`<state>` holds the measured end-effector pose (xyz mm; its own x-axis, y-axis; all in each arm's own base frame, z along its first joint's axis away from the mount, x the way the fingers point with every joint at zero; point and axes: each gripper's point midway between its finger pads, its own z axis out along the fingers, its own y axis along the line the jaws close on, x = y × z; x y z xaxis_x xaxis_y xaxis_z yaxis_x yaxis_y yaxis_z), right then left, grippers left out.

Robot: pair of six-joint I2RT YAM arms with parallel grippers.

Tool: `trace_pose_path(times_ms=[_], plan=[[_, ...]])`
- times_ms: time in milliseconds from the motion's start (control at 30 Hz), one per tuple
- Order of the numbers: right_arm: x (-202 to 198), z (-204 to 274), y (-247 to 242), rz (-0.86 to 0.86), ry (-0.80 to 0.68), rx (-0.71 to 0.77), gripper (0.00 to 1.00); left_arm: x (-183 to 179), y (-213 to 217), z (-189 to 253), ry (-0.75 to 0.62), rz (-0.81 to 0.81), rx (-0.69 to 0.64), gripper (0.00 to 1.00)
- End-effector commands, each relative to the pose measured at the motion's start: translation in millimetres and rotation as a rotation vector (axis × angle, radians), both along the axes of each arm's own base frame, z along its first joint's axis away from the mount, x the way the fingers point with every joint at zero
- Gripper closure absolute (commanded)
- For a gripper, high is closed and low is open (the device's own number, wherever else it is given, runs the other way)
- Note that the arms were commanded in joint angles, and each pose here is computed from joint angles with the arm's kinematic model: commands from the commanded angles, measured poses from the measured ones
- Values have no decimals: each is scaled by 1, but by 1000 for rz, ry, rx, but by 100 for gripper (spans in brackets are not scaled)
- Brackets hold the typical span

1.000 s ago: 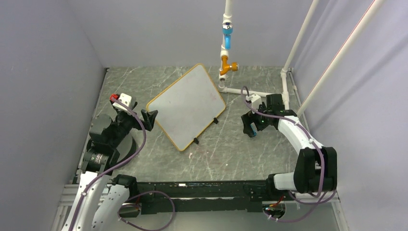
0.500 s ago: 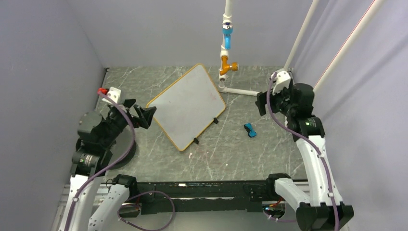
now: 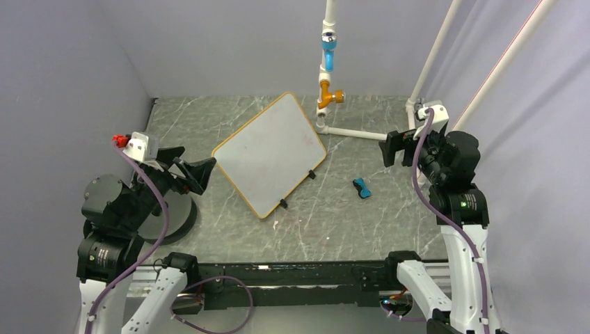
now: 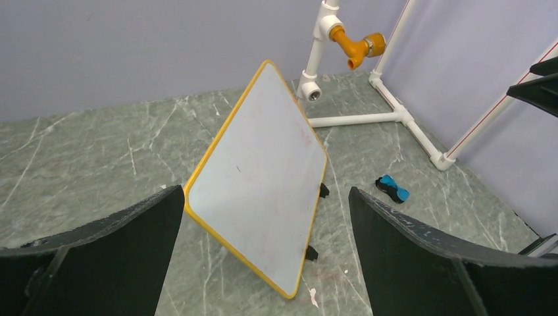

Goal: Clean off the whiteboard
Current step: Reset both arms

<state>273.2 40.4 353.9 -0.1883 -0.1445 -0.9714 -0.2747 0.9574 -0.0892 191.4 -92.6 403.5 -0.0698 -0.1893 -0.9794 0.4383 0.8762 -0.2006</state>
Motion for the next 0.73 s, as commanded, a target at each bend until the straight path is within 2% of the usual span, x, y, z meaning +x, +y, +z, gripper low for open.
trace_pose_path(times_ms=[0,233,600,700], plan=[[-11,13,-3,-38,-20,47,0,-7,4,5,1,18,-16,1],[-14,-7,2,-10,15,67,0,-8,0,-8,7,-10,-3,1],[-12,-6,3,44,25,24,0,0,-1,-23,25,-6,20,1],[-5,-5,-7,-23,19,45,0,2,0,-23,26,-1,34,1]])
